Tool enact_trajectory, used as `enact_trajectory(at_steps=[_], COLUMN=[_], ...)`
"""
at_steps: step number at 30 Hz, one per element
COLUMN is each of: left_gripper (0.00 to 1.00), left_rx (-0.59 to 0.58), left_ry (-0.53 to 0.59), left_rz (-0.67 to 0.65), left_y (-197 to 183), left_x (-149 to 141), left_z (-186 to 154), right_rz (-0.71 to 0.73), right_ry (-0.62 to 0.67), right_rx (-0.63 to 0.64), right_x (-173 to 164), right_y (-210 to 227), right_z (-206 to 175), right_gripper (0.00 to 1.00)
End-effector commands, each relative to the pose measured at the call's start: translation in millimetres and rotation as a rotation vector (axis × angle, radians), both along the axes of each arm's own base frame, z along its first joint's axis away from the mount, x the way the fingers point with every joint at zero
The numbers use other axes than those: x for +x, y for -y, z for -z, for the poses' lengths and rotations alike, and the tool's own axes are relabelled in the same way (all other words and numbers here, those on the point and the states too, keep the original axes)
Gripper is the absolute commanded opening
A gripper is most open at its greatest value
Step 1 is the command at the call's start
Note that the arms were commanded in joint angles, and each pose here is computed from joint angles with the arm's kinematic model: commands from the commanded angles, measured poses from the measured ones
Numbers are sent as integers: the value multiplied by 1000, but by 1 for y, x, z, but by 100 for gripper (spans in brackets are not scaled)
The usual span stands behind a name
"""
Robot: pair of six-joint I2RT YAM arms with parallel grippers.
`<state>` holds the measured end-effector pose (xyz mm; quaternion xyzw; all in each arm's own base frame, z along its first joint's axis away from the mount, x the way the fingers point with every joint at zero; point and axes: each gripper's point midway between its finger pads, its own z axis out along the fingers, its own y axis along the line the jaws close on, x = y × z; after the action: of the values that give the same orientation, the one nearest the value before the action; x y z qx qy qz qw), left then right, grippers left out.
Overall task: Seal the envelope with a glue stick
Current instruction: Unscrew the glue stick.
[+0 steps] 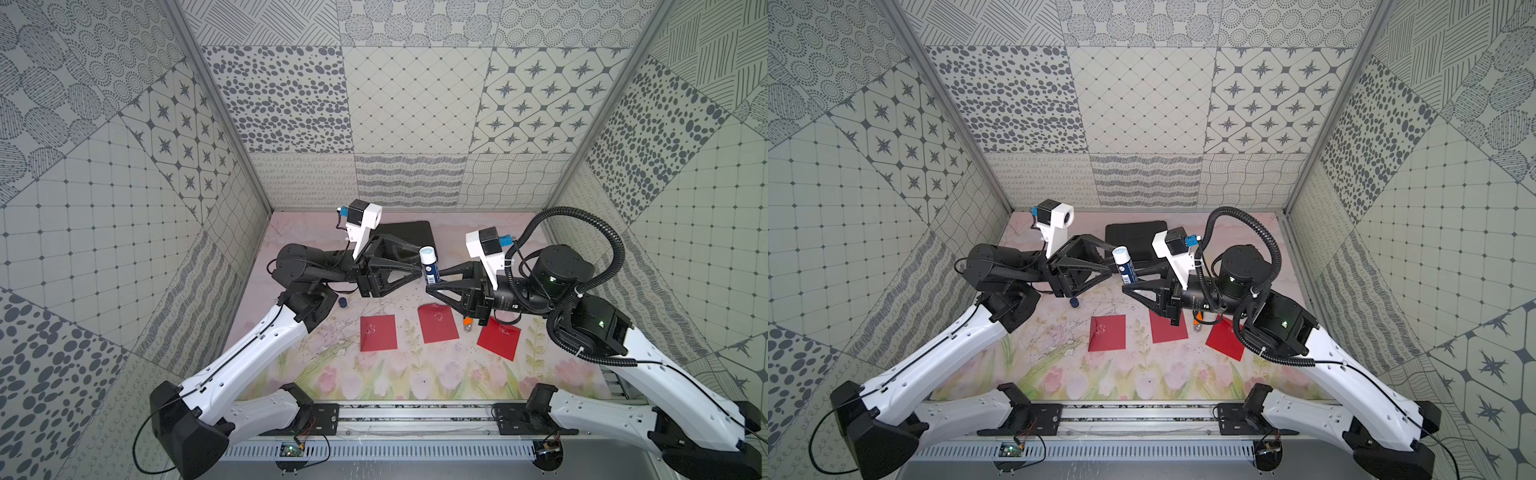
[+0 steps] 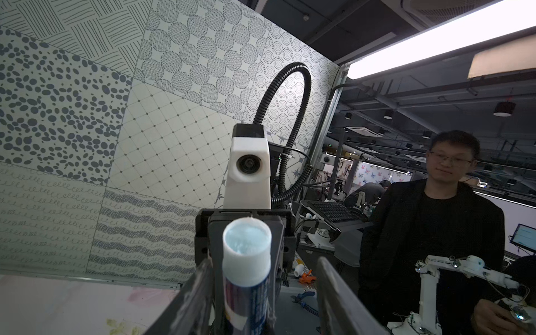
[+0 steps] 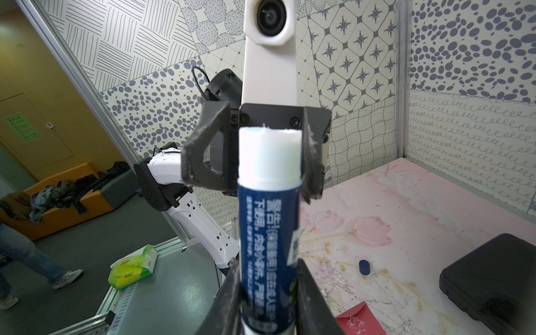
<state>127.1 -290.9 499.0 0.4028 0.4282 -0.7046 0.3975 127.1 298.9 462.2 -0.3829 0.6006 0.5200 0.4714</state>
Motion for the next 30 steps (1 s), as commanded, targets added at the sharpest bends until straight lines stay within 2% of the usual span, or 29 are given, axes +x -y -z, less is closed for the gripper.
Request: enact_trajectory(at_steps=[1,15,30], left_gripper=[56,46,28], left_rx=[-22,-20,-24], left_ry=[106,113,120], left_rz=[55,86,97], left_y=[0,11,12], left_x=[-19,-21,-24], left_z=[-7,-6,-8], right_rz=[-30,-36,-24], right_ry=[42,40,48], right_rx=[80,81,83], right_x=[-7,-6,-6], right_y=[0,-3,0], right_z=[-29,-30,-29], right_gripper=[0,0,0])
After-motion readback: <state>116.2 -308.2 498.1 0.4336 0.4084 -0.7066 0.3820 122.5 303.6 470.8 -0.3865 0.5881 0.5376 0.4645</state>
